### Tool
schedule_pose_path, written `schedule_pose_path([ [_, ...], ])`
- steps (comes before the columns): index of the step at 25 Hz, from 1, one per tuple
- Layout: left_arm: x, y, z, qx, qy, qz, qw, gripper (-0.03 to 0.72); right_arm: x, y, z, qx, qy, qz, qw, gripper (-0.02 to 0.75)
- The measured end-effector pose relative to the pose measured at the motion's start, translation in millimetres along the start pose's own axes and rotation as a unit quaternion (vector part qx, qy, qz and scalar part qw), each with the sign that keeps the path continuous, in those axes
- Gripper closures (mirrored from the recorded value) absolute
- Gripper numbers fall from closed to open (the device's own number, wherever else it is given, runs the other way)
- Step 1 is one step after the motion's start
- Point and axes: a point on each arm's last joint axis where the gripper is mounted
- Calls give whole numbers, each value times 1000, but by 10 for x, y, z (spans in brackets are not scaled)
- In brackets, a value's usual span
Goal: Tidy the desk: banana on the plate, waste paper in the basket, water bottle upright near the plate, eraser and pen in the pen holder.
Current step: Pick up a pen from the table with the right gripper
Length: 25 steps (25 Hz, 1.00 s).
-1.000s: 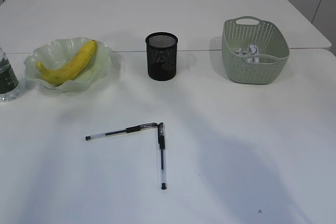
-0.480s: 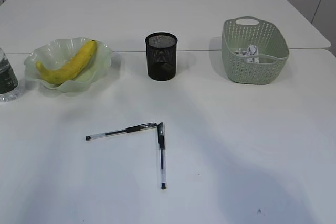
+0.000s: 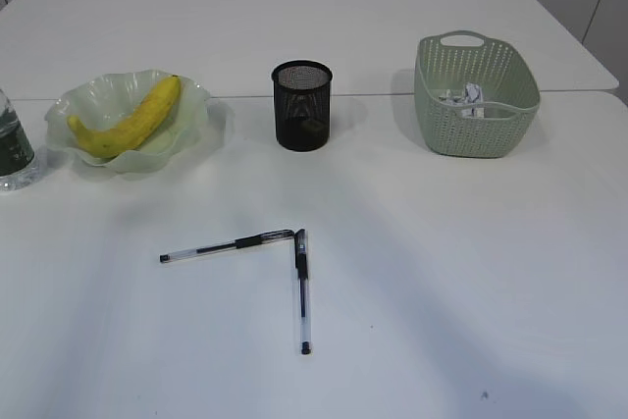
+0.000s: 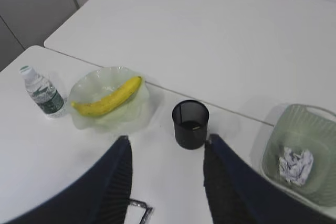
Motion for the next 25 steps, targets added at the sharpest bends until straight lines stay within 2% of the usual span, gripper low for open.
schedule_pose_path([
  [4, 0, 0, 0, 0, 0, 0, 1000, 256, -175, -61, 1, -1, 14, 30, 999, 402],
  [11, 0, 0, 0, 0, 0, 0, 1000, 257, -573, 85, -6, 3, 58, 112, 992, 402],
  [16, 0, 0, 0, 0, -3, 0, 1000, 257, -871, 268, 19, 25, 84, 175, 981, 402],
  [25, -4, 0, -1, -1, -15, 2, 1000, 258, -1381, 611, -10, 25, 107, 277, 955, 402],
])
Point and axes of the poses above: a point on each arm's last joint axis where the gripper is mounted, y pointing out along that axis toward the gripper, z along the wrist's bending axis when the last joint is at zero, x = y × z, and after that the axes turned 2 degrees about y, right-handed
